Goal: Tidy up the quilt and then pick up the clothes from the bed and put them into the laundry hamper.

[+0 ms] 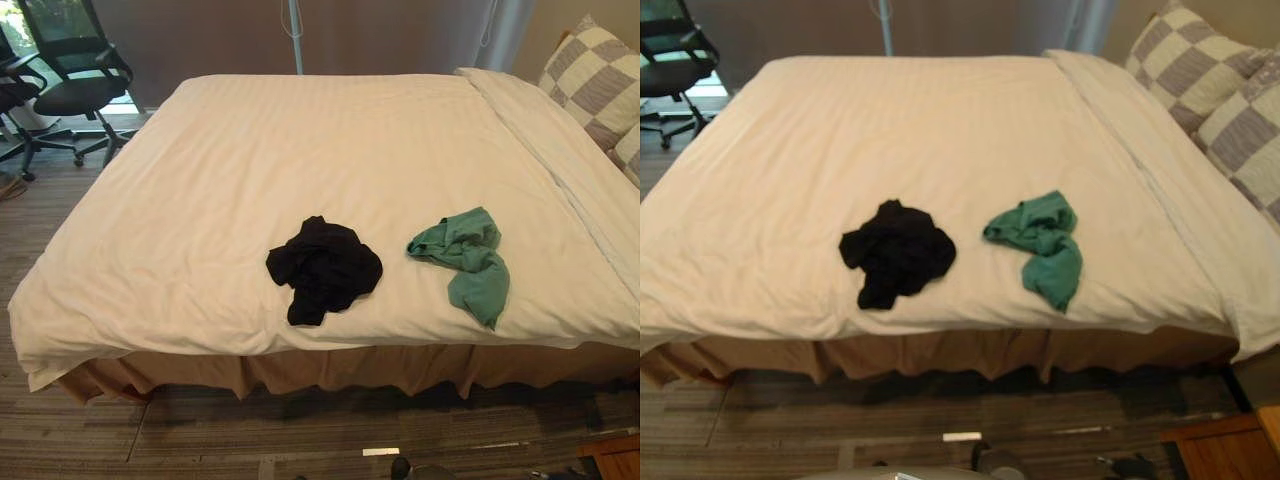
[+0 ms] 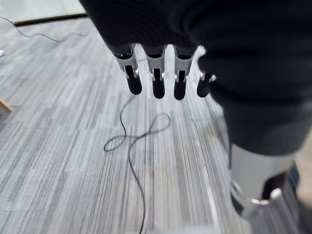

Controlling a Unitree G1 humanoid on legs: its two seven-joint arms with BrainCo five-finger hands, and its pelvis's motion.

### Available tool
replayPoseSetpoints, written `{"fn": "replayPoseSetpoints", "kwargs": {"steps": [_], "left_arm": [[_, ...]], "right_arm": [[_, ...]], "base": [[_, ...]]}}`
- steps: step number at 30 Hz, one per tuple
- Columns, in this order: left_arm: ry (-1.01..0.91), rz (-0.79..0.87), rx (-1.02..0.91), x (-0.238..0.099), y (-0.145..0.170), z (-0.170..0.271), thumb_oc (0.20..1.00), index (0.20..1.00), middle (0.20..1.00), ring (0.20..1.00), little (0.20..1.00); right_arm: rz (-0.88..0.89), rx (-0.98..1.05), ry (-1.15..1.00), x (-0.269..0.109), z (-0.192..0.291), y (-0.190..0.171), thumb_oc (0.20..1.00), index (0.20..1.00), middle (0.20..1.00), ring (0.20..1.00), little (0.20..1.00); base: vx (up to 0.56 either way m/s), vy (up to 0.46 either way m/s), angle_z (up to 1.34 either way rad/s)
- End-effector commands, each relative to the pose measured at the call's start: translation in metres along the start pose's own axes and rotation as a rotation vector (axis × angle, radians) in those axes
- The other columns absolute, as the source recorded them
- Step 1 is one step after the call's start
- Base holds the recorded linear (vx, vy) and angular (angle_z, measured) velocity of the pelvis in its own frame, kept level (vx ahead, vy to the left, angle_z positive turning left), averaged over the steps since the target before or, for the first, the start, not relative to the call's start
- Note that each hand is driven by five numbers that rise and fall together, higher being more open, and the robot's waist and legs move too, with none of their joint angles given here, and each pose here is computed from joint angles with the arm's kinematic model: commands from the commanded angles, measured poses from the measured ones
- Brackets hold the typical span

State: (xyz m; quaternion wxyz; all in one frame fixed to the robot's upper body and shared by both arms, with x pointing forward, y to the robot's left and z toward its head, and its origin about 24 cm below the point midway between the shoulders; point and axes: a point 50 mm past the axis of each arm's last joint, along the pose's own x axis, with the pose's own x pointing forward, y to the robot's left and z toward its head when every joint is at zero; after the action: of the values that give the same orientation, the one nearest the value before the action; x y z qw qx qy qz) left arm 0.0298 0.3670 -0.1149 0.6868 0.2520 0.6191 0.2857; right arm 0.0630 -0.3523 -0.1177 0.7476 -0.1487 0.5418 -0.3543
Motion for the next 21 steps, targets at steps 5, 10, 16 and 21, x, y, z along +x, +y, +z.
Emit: {"fn": "replayPoseSetpoints", "kwargs": {"steps": [5, 10, 16, 21], "left_arm": [[-0.762, 0.528, -0.014, -0.049, 0.117, 0.156, 1.0, 1.0, 1.0, 1.0, 1.0], [-1.229, 0.679, -0.086, -0.129, 0.151, 0.217, 1.0, 1.0, 1.0, 1.0, 1.0], [-1.54, 0.655, 0.062, -0.194, 0.13, 0.277, 1.0, 1.0, 1.0, 1.0, 1.0], [-1.589, 0.635, 0.305, -0.216, 0.09, 0.319, 1.0, 1.0, 1.0, 1.0, 1.0]], "right_arm": [[-0.293, 0.117, -0.436, -0.009, 0.094, -0.068, 1.0, 1.0, 1.0, 1.0, 1.0], [-0.411, -0.027, -0.769, -0.041, 0.159, -0.103, 1.0, 1.0, 1.0, 1.0, 1.0], [-0.462, -0.351, -1.273, -0.118, 0.251, -0.094, 1.0, 1.0, 1.0, 1.0, 1.0], [-0.414, -0.405, -1.692, -0.205, 0.31, -0.053, 1.0, 1.0, 1.0, 1.0, 1.0]], "base": [[0.0, -0.003, 0.02], [0.01, -0.019, 0.03], [0.0, -0.027, -0.02], [-0.14, -0.008, -0.23]]}}
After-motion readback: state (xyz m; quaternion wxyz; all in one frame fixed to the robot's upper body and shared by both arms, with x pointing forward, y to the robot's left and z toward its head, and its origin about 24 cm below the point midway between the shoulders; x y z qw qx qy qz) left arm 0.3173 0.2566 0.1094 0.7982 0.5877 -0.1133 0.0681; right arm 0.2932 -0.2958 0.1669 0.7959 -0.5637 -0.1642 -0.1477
